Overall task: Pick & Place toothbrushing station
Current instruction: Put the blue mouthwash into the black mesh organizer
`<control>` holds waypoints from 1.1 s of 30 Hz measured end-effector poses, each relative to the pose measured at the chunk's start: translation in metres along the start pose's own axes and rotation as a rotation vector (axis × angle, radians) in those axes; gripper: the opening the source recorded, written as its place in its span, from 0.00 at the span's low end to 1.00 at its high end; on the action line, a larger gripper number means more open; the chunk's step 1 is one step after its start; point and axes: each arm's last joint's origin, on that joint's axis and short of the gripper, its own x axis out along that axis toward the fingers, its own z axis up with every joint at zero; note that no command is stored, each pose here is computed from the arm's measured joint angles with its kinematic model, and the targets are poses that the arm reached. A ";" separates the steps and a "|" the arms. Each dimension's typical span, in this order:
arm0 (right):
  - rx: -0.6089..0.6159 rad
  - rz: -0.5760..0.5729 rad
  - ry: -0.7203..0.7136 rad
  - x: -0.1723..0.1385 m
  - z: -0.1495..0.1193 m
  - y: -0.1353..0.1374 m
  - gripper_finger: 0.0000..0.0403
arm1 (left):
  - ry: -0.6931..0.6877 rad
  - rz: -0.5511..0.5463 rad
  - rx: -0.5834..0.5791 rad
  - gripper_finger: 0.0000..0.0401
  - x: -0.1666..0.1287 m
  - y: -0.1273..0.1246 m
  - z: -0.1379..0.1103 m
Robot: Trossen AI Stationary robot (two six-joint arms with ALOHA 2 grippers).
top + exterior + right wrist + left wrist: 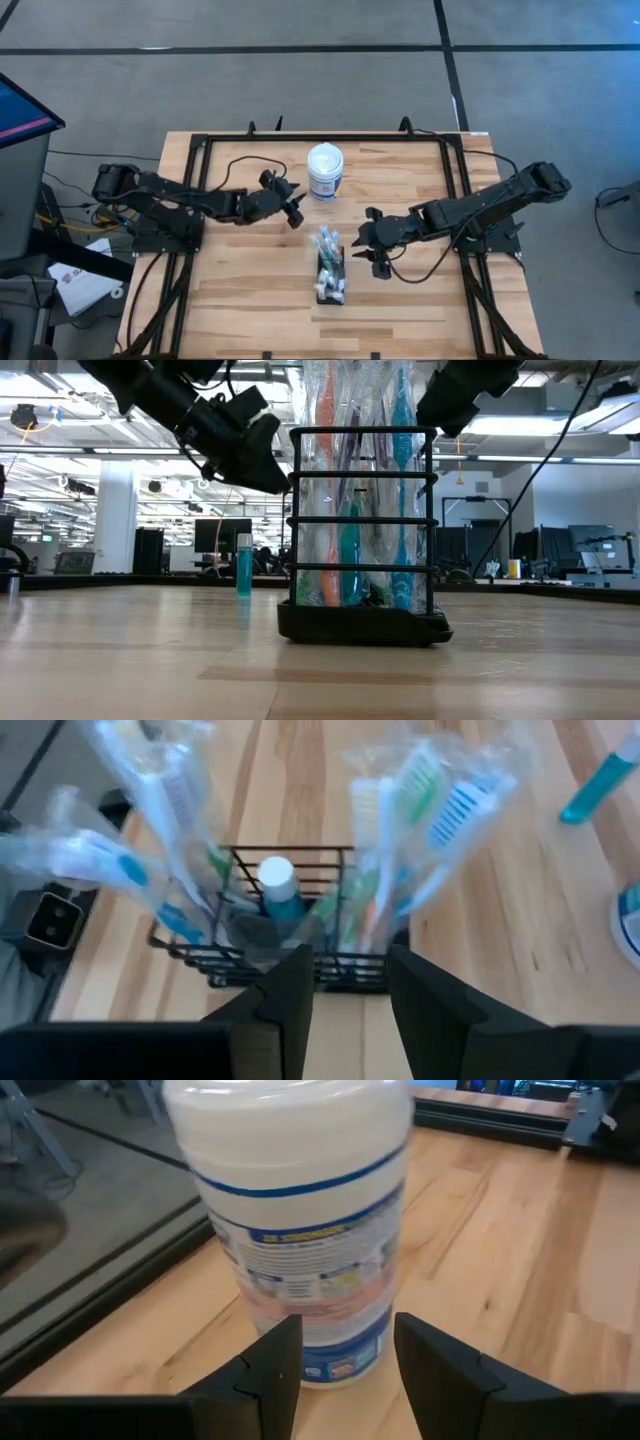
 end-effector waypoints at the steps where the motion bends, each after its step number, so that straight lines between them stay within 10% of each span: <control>1: 0.002 -0.006 0.006 0.000 0.000 -0.001 0.30 | 0.004 -0.001 -0.005 0.38 0.002 0.002 0.000; 33: 0.056 -0.086 0.124 0.001 -0.009 -0.022 0.30 | 0.228 0.111 -0.077 0.38 0.021 0.044 -0.014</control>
